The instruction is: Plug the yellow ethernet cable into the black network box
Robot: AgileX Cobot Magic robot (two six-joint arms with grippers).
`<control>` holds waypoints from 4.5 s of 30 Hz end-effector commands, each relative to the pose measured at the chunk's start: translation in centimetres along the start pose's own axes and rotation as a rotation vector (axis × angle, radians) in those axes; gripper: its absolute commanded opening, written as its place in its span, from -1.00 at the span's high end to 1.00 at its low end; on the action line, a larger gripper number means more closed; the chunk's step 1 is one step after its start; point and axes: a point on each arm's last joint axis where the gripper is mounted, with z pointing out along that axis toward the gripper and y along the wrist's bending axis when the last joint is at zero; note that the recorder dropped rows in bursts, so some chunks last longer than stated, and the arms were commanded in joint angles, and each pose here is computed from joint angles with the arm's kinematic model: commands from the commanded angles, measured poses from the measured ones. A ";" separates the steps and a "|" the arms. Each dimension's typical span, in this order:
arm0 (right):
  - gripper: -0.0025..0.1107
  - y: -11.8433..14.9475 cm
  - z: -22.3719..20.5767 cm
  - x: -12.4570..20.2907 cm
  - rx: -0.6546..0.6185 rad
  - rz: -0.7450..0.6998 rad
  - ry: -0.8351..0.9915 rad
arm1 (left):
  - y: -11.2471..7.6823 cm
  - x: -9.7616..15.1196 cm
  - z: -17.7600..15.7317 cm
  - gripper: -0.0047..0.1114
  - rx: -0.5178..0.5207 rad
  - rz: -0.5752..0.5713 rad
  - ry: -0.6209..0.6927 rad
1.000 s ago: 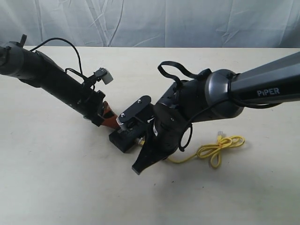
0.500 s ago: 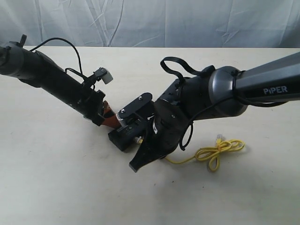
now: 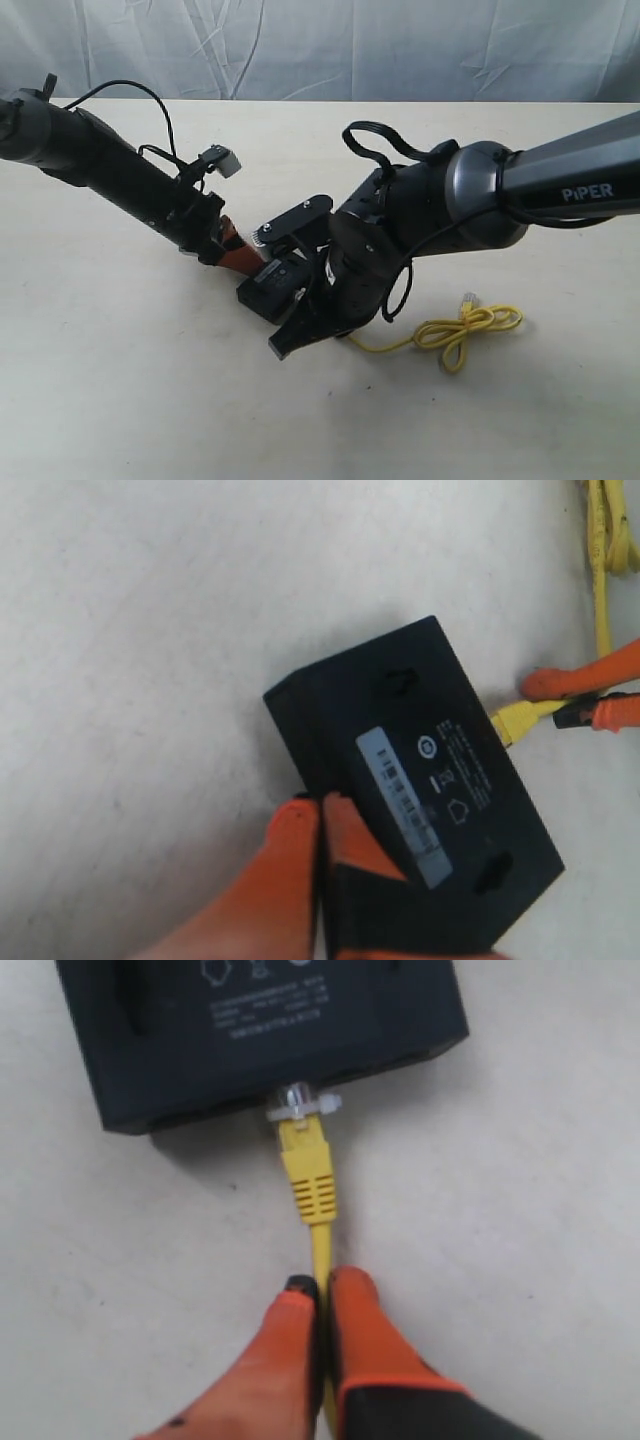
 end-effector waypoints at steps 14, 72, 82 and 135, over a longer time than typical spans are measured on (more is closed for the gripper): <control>0.92 -0.1 -0.5 -1.1 0.015 -0.095 -0.120 | -0.5 -0.2 0.4 0.92 0.034 0.019 0.010; 0.96 -7.7 -27.9 22.6 0.345 0.692 -1.003 | -28.4 10.1 -18.8 0.92 -1.033 -0.018 -0.698; 0.96 -5.9 -29.5 25.2 0.432 0.638 -1.167 | -28.4 10.1 -18.8 0.92 -1.033 -0.018 -0.698; 0.96 -5.8 -14.6 28.6 0.451 0.502 -0.964 | -28.4 10.0 -18.8 0.92 -1.034 -0.017 -0.700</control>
